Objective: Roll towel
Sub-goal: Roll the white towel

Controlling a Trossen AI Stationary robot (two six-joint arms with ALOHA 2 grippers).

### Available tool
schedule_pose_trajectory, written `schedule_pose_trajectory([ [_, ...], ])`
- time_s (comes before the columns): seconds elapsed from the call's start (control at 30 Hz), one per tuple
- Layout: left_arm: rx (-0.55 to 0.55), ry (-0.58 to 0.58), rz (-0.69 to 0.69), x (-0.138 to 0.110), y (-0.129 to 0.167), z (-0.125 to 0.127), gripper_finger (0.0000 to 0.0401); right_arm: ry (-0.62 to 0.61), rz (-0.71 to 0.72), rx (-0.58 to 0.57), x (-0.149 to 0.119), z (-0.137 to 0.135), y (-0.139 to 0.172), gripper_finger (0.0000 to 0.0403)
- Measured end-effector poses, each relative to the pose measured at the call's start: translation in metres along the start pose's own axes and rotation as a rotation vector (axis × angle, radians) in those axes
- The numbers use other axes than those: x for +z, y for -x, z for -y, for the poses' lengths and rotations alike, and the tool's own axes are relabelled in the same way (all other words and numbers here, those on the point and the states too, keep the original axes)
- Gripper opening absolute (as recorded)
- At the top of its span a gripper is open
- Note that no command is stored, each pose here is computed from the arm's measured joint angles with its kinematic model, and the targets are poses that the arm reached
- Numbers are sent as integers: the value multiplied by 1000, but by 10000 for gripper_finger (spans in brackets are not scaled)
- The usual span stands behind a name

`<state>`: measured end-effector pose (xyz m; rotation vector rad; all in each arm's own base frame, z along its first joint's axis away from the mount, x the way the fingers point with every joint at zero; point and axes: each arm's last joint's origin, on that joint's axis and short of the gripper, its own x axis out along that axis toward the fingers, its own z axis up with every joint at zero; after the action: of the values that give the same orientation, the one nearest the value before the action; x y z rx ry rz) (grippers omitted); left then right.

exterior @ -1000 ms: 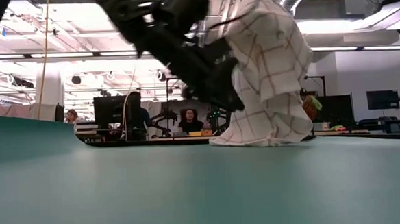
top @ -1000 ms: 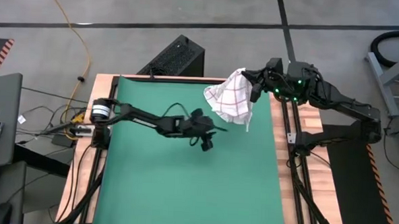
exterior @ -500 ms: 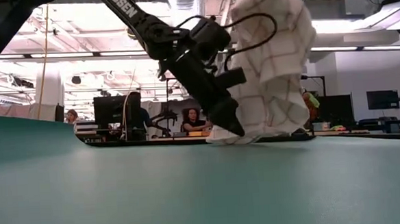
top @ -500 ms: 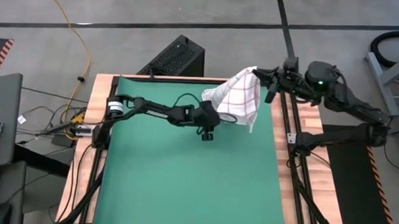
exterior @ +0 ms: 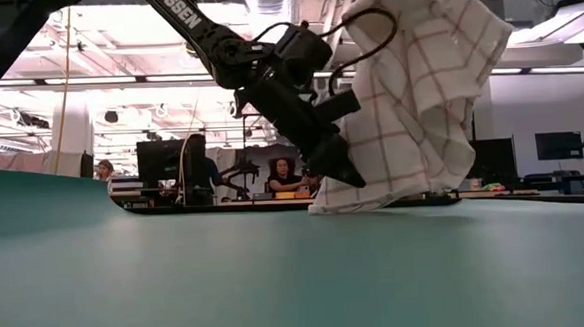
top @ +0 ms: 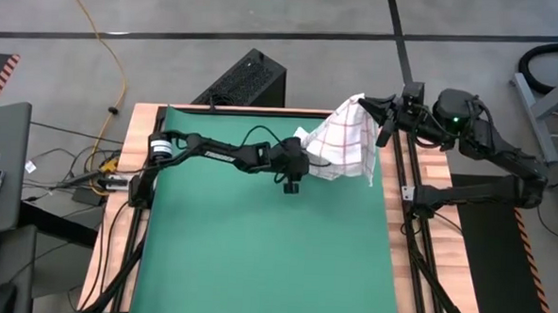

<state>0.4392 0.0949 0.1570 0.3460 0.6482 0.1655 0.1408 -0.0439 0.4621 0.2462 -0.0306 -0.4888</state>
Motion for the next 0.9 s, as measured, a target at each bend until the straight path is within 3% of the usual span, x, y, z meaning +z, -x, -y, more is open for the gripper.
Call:
schedule_pose_trajectory([
  [0.27,9,-76,25,9,2,15,137,-3,-2,0,-1,-1,-3,6],
  [0.47,-12,-84,1,-4,-12,23,137,-8,19,5,2,-1,-3,6],
  [0.9,98,-136,-3,2,-15,23,137,-14,39,16,4,-2,-3,6],
])
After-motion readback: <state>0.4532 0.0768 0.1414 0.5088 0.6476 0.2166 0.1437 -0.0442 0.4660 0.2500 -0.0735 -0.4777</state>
